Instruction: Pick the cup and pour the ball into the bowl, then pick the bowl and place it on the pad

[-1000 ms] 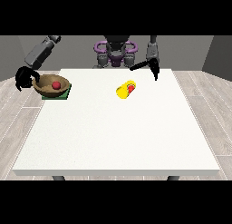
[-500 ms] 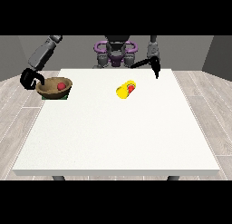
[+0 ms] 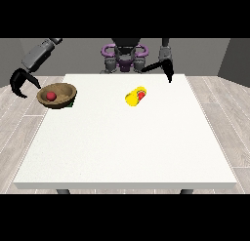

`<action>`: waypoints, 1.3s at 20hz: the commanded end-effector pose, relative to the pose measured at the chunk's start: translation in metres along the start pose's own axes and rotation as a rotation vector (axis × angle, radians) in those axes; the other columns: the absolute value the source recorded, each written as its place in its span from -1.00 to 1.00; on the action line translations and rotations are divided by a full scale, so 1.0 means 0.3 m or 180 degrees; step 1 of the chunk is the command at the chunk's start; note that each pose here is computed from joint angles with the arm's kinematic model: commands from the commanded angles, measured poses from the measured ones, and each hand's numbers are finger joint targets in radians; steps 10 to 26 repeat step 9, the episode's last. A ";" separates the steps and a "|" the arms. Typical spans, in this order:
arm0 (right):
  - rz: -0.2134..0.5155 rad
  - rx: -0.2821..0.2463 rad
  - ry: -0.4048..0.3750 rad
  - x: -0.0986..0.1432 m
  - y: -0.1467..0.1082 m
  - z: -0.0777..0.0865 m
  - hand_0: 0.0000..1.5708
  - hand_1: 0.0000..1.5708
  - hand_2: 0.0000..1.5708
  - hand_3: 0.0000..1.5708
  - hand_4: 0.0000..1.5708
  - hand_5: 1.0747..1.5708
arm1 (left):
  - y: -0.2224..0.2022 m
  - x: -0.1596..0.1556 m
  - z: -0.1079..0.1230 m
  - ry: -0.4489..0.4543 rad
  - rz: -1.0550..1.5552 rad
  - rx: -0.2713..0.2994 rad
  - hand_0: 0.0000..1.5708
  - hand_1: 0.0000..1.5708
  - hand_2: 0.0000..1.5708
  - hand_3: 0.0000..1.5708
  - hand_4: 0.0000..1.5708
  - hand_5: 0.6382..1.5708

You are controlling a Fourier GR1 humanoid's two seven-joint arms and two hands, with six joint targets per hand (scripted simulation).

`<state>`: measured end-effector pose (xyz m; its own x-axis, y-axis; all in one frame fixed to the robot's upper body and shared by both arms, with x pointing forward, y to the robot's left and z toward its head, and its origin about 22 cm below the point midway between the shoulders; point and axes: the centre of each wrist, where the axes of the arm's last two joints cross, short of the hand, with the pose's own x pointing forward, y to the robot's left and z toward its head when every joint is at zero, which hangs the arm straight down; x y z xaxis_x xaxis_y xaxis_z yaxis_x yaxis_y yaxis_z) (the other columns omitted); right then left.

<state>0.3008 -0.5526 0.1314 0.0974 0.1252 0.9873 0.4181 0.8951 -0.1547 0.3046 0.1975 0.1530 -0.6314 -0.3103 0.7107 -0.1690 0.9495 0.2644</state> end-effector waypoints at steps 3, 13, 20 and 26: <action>-0.0016 -0.0031 0.0091 0.028 -0.051 0.012 -1.00 -1.00 -0.58 -0.65 -1.00 0.68 | 0.023 0.022 0.062 0.0056 0.0039 -0.0053 -1.00 -1.00 -1.00 -1.00 -1.00 0.99; -0.0195 0.0295 -0.0086 0.235 -0.125 0.007 -1.00 -1.00 -0.76 -0.63 -1.00 0.73 | 0.032 -0.061 0.024 0.0360 0.0018 -0.0011 -1.00 -1.00 -1.00 -1.00 -1.00 1.00; -0.0195 0.0295 -0.0086 0.235 -0.125 0.007 -1.00 -1.00 -0.76 -0.63 -1.00 0.73 | 0.032 -0.061 0.024 0.0360 0.0018 -0.0011 -1.00 -1.00 -1.00 -1.00 -1.00 1.00; -0.0195 0.0295 -0.0086 0.235 -0.125 0.007 -1.00 -1.00 -0.76 -0.63 -1.00 0.73 | 0.032 -0.061 0.024 0.0360 0.0018 -0.0011 -1.00 -1.00 -1.00 -1.00 -1.00 1.00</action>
